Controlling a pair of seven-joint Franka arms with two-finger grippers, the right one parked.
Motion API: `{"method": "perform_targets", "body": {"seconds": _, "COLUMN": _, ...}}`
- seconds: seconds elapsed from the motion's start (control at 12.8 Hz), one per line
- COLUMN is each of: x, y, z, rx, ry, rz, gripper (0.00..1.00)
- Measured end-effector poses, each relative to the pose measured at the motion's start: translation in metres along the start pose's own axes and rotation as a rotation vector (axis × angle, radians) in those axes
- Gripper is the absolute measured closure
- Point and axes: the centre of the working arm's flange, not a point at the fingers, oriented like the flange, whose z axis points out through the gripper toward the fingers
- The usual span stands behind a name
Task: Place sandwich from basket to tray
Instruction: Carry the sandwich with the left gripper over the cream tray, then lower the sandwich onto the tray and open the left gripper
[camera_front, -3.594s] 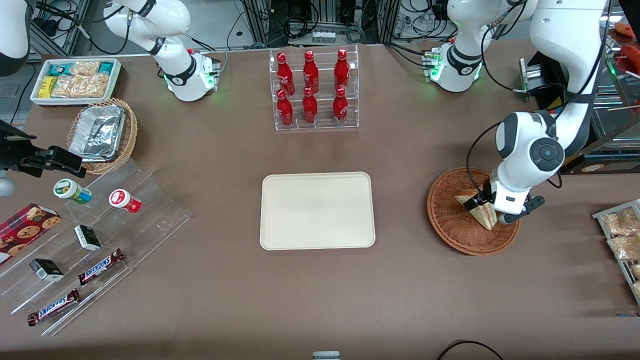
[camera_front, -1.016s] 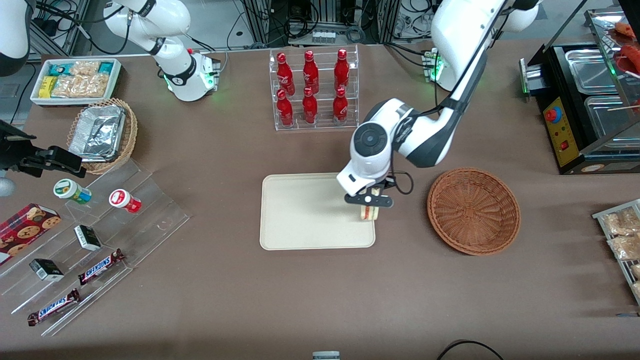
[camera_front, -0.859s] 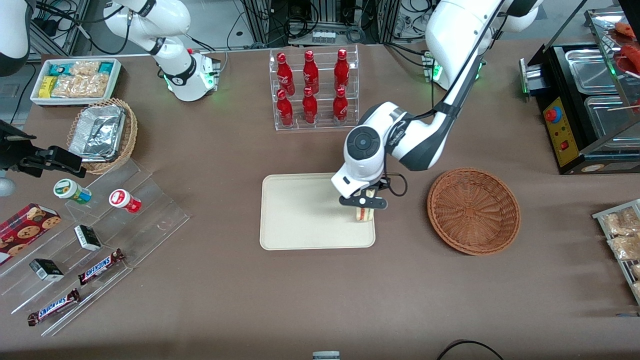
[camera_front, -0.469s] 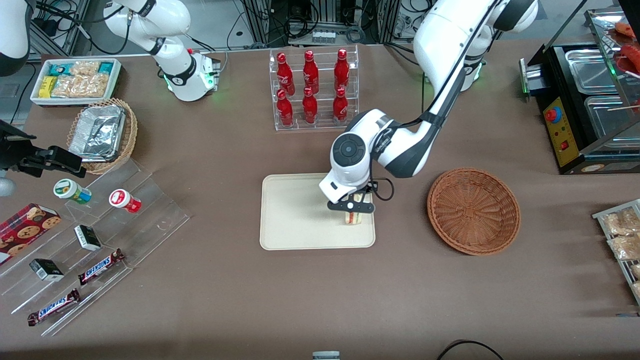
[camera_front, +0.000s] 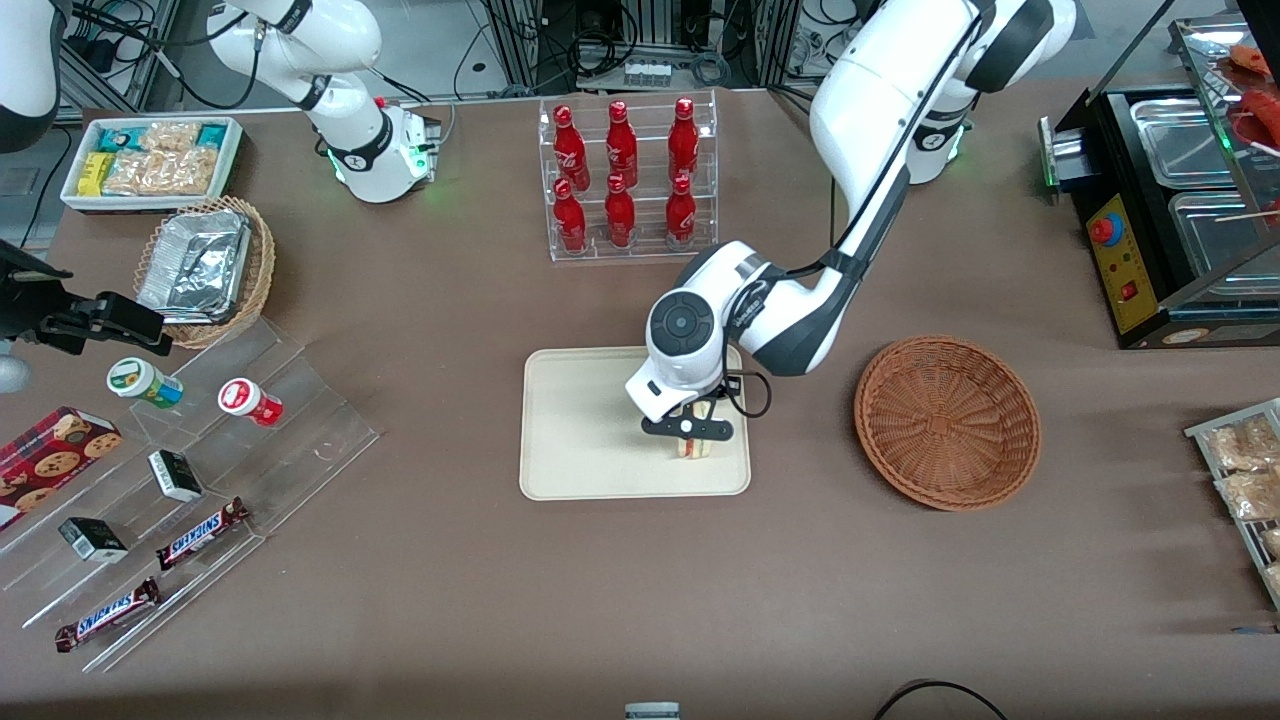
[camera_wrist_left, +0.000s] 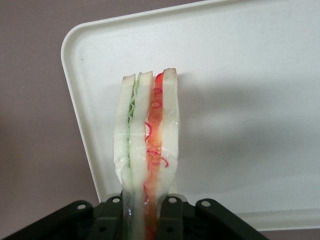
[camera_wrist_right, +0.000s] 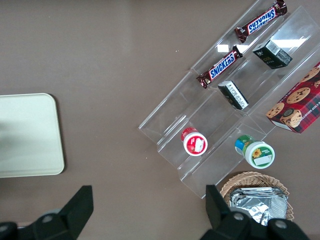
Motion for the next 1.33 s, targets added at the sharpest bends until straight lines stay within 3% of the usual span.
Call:
{"method": "perform_targets", "body": {"seconds": 0.62, "x": 0.001, "y": 0.031, "z": 0.023, "rx": -0.008, "ry": 0.004, "rz": 0.013, "gripper": 0.81}}
{"method": "perform_targets", "body": {"seconds": 0.78, "x": 0.002, "y": 0.030, "z": 0.022, "rx": -0.009, "ry": 0.007, "rz": 0.012, "gripper": 0.66}}
{"method": "perform_targets", "body": {"seconds": 1.25, "x": 0.010, "y": 0.026, "z": 0.006, "rx": -0.019, "ry": 0.037, "rz": 0.001, "gripper": 0.04}}
{"method": "perform_targets", "body": {"seconds": 1.33, "x": 0.013, "y": 0.024, "z": -0.004, "rx": -0.025, "ry": 0.050, "rz": -0.004, "gripper": 0.00}}
